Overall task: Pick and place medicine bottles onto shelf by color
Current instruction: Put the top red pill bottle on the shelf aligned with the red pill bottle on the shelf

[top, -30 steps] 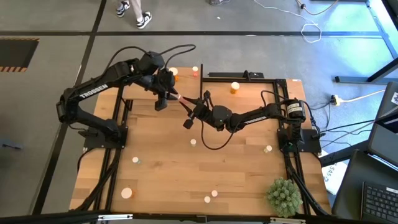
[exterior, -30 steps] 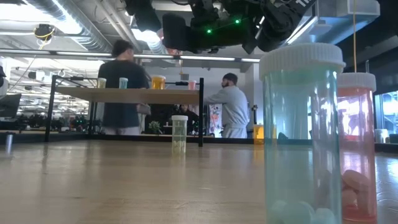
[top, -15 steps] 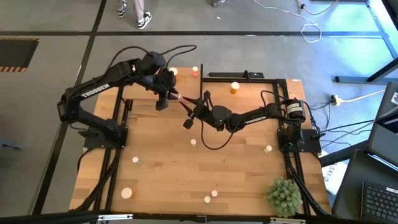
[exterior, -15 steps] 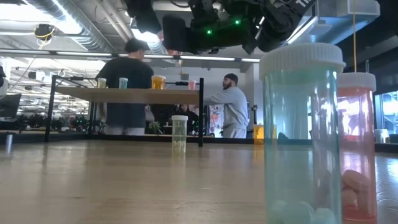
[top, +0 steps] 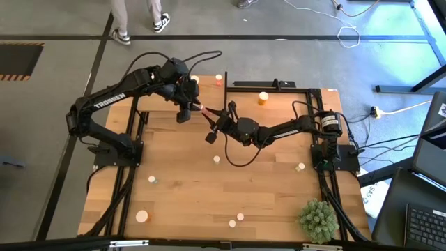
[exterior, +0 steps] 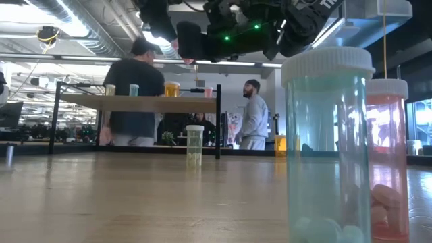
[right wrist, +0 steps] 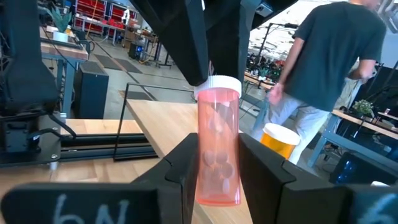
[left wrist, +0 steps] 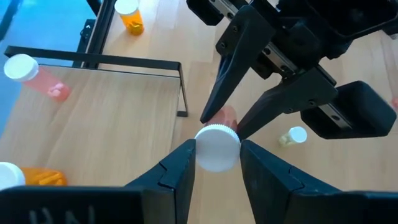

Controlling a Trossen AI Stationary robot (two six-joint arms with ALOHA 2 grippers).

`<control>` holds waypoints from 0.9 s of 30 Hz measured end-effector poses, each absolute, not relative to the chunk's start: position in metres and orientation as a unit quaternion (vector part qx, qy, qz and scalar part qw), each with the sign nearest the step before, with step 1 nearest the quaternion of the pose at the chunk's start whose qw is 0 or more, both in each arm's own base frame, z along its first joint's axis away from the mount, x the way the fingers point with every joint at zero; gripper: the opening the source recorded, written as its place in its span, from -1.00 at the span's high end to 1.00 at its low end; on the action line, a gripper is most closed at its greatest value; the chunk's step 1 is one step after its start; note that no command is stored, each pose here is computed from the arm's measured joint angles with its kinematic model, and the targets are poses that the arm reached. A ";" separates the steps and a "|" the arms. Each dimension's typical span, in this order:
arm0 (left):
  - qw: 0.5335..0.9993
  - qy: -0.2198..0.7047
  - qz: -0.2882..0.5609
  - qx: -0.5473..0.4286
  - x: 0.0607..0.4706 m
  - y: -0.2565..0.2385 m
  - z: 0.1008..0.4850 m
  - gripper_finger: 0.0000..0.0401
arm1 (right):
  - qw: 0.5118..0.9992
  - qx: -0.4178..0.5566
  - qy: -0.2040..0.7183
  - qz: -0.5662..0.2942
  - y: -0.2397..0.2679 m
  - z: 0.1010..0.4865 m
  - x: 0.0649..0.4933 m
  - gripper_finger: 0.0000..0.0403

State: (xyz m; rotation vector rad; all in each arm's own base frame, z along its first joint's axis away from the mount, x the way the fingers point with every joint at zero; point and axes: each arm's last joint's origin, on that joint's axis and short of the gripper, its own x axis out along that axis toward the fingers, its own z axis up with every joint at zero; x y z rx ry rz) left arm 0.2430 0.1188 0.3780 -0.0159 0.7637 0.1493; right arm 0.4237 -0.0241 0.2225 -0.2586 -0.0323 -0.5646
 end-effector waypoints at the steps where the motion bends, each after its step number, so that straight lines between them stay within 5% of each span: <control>1: 0.924 0.374 0.076 -0.004 0.243 0.119 0.378 0.39 | 0.952 -0.127 -0.016 -0.277 -0.024 0.222 0.424 0.48; 27: 0.908 0.397 0.109 0.076 0.249 0.107 0.377 0.39 | 0.953 -0.127 -0.017 -0.276 -0.024 0.223 0.424 0.48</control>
